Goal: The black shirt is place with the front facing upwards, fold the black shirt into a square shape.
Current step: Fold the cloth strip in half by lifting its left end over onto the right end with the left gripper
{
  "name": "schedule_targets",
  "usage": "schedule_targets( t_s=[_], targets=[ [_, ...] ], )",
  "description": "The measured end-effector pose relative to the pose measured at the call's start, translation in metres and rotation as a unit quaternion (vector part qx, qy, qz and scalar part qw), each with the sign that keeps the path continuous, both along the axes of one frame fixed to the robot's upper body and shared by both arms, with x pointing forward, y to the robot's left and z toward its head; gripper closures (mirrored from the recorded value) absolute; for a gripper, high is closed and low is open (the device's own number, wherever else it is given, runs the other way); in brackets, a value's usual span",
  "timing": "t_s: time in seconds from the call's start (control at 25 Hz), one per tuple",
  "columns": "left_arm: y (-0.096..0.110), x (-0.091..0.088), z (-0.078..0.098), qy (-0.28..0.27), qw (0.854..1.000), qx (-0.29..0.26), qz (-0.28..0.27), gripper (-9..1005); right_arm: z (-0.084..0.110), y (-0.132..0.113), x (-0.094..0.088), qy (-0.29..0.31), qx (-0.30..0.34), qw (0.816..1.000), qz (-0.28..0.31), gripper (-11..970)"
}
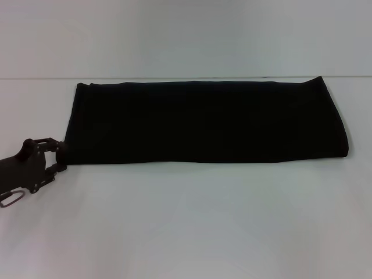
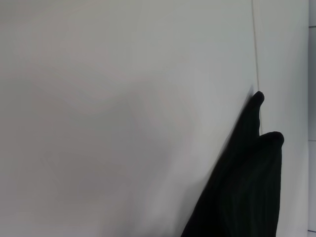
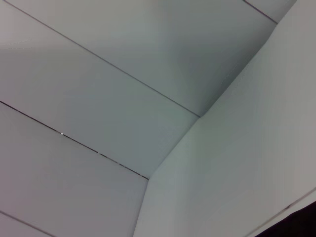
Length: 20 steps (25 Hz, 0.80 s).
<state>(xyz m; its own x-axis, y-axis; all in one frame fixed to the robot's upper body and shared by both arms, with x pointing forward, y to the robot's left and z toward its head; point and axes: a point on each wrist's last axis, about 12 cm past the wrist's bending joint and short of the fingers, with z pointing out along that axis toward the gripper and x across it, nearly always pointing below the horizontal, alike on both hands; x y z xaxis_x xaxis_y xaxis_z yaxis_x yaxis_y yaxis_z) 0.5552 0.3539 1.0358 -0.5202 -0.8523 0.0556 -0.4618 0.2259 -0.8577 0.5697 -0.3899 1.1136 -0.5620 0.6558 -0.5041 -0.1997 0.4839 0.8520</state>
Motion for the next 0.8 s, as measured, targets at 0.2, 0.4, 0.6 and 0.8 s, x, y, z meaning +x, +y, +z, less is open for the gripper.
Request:
schedule_targets(
  t_s=[0.2,0.4,0.6,0.8],
  targets=[
    [-0.0052,0.0057,-0.0006,0.005,1.000,0.004,-0.004,511,-0.0004,0.0002,0.0006,0.001,-0.001,1.000,-0.001,263],
    [-0.0073,0.0075,-0.0008,0.007,1.000,0.010,-0.011,506,-0.0005,-0.0006,0.0009,0.002,-0.002,1.000,-0.003,263],
    [-0.0094,0.0083,0.0028,-0.010,0.999,0.012,-0.028,502,-0.0002,-0.0015,0.0008,0.002,-0.001,1.000,-0.005,262],
    [-0.0101,0.0079,0.0017,-0.007,1.000,0.008,-0.024,437,-0.0005,-0.0015,0.0006,0.002,-0.002,1.000,-0.006,262]
  ],
)
